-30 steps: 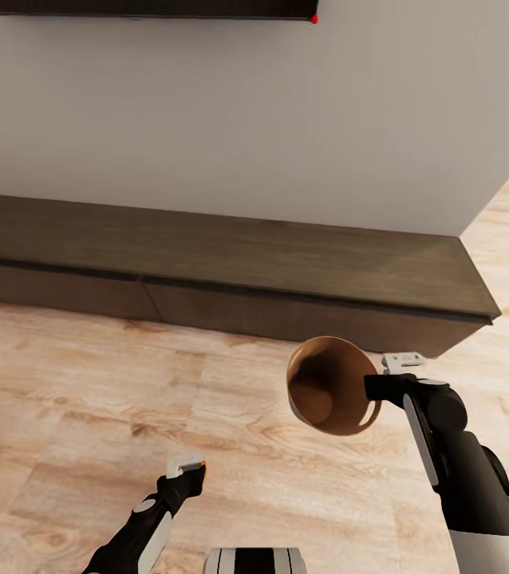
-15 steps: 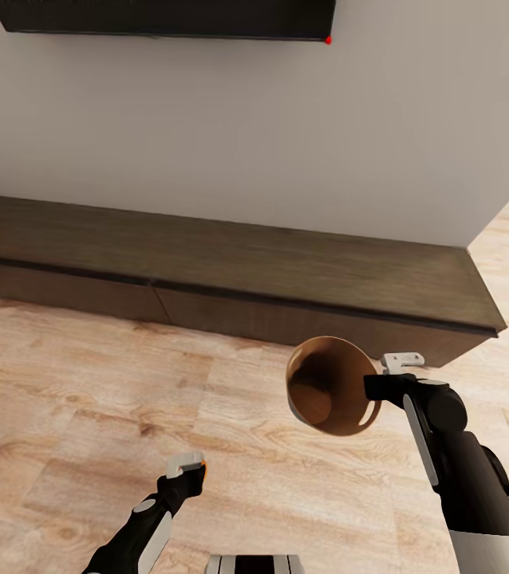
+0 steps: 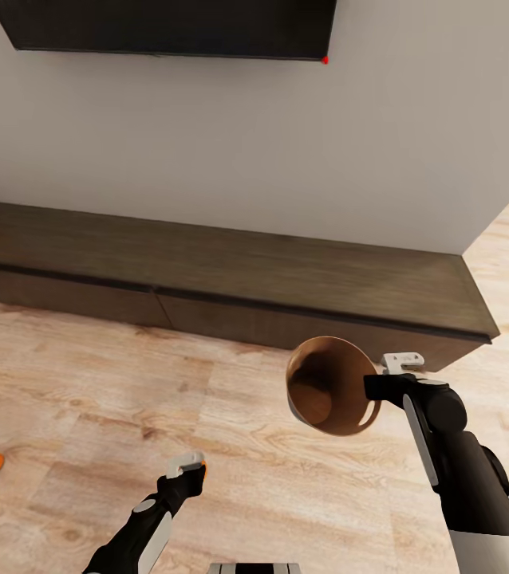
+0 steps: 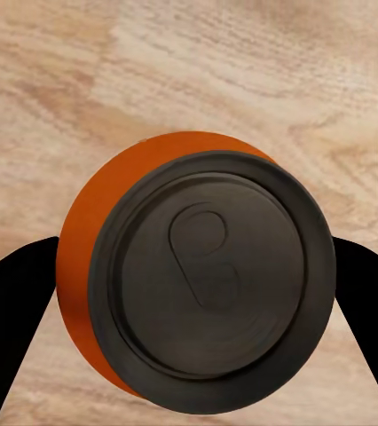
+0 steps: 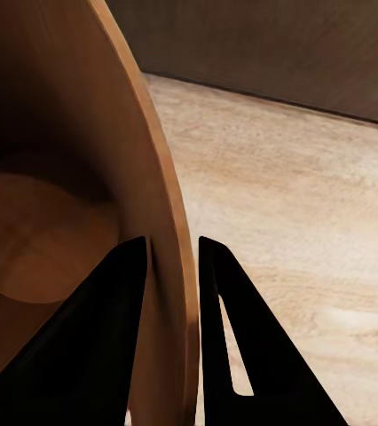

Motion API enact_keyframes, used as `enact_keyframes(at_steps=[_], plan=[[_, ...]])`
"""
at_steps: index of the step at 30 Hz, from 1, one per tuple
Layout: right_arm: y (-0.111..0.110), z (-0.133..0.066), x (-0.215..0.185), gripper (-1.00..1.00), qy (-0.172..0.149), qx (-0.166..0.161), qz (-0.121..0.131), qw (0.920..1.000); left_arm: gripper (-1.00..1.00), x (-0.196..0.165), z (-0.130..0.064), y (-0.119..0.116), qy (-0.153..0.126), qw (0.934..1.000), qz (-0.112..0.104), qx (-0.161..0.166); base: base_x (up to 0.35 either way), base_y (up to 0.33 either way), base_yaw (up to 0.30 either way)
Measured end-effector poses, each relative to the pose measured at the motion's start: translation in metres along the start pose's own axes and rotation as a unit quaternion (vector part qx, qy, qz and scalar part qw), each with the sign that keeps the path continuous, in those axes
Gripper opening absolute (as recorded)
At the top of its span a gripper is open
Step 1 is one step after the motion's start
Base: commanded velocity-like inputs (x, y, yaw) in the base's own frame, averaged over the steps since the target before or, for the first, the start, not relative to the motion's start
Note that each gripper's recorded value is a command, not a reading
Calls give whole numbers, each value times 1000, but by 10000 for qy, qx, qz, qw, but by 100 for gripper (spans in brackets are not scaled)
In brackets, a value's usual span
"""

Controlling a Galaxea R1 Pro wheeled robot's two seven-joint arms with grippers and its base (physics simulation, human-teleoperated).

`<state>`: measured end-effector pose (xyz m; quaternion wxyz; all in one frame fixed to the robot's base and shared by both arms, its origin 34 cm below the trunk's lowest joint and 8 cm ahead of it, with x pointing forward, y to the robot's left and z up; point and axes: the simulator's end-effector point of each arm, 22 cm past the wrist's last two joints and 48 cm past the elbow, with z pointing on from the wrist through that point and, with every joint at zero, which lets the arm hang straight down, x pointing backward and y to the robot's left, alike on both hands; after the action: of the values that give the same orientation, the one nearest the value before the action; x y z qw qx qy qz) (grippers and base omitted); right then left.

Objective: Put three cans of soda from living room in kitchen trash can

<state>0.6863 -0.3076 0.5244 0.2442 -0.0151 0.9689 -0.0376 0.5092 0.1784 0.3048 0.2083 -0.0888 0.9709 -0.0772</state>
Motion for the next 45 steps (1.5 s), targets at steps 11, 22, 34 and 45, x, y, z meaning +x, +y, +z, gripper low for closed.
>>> enact_keyframes(at_steps=[11,22,34,45], plan=[[-3,-25,-20,-100,-85,-1,7,10000,-100,-19,-22,-7,-77,10000,10,17,0,0,0],[-6,-44,-35,-100,-106,29,-9,9999,-100,-33,-41,-12,-99,9999,12,21,0,0,59],[-6,-63,-48,-100,-102,9,-1,9999,-100,-44,-60,-16,-98,9999,11,21,0,0,119],[-6,-79,-57,-100,-89,-34,22,10000,-100,-53,-77,-20,-89,10000,11,19,0,0,101]])
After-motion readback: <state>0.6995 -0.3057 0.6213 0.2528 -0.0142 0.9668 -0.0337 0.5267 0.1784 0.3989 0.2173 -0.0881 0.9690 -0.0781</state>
